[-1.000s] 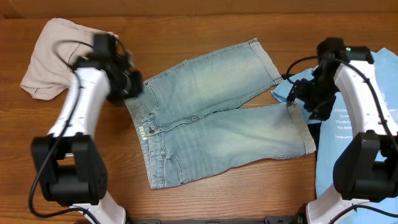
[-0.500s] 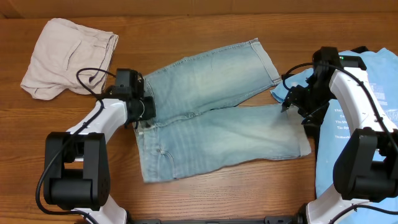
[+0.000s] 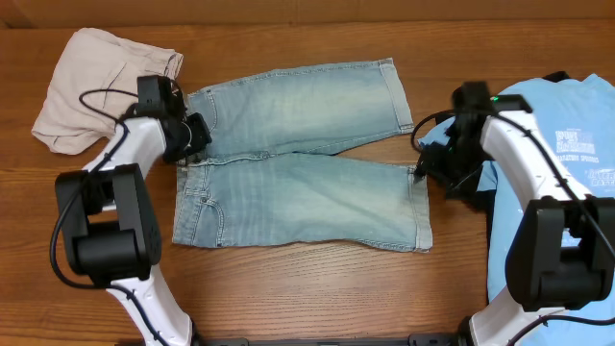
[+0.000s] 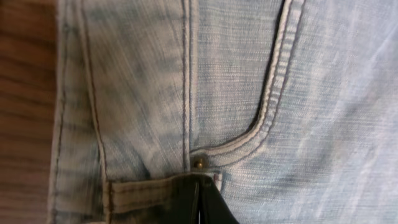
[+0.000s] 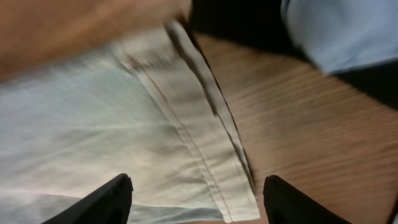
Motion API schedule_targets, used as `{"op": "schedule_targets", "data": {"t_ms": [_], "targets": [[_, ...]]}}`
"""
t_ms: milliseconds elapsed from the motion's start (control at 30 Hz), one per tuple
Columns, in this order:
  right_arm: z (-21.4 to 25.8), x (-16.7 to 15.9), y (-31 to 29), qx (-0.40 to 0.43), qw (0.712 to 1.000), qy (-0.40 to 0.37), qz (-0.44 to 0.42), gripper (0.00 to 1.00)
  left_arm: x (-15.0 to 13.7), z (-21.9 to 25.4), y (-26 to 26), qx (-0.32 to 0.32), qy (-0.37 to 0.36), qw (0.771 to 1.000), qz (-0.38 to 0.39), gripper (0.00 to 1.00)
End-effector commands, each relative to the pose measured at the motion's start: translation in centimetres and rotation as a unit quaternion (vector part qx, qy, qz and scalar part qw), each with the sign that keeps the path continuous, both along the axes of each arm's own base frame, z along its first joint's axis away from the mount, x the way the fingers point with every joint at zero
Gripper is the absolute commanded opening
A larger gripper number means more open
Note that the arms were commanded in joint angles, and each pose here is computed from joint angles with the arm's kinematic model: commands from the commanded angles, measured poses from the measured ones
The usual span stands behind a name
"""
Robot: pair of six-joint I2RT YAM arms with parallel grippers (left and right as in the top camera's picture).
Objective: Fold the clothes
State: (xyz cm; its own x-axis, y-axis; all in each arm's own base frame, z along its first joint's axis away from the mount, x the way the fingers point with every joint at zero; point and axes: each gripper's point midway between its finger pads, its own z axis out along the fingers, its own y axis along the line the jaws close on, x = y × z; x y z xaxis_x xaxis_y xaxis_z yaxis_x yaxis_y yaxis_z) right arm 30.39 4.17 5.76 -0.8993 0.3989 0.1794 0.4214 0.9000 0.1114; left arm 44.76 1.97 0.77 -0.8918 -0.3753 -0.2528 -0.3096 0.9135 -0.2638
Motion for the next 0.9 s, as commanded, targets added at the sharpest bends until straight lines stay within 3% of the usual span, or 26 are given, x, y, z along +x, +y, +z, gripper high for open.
{"op": "schedule_targets", "data": {"t_ms": [0, 33, 133, 333, 433, 600, 733, 867], "targets": [[-0.7, -0.1, -0.3, -0.011, 1.0, -0.013, -0.025, 0.43, 1.1, 1.8, 1.8, 0.045, 0.014, 0.998, -0.035, 0.04], [-1.2, 0.0, 0.1, 0.001, 1.0, -0.019, -0.017, 0.29, 1.5, 3.1, 1.8, 0.045, 0.013, 0.998, -0.035, 0.04], [-2.7, -0.9, 1.9, 0.051, 0.999, -0.019, -0.002, 0.14, 1.9, 6.6, 1.7, 0.04, 0.018, 0.998, -0.039, 0.04], [-6.2, -2.2, 2.0, 0.056, 0.998, -0.031, -0.006, 0.11, -0.8, 10.2, -1.9, -0.053, 0.057, 0.991, -0.107, 0.06], [-6.7, 0.4, 1.3, 0.047, 0.995, -0.087, -0.016, 0.1, -2.8, 10.0, -2.4, -0.068, 0.097, 0.987, -0.111, 0.1], [-6.3, 5.8, -2.4, -0.041, 0.978, -0.194, -0.065, 0.04, -5.3, 9.9, -2.7, -0.076, 0.141, 0.978, -0.131, 0.1], [-5.4, 7.1, -1.9, -0.02, 0.975, -0.216, -0.053, 0.05, -6.9, 10.6, -2.6, -0.083, 0.166, 0.974, -0.13, 0.07], [-3.3, 6.5, -0.7, 0.013, 0.98, -0.195, -0.025, 0.29, -7.4, 12.9, -1.9, -0.068, 0.146, 0.979, -0.122, 0.1]]}}
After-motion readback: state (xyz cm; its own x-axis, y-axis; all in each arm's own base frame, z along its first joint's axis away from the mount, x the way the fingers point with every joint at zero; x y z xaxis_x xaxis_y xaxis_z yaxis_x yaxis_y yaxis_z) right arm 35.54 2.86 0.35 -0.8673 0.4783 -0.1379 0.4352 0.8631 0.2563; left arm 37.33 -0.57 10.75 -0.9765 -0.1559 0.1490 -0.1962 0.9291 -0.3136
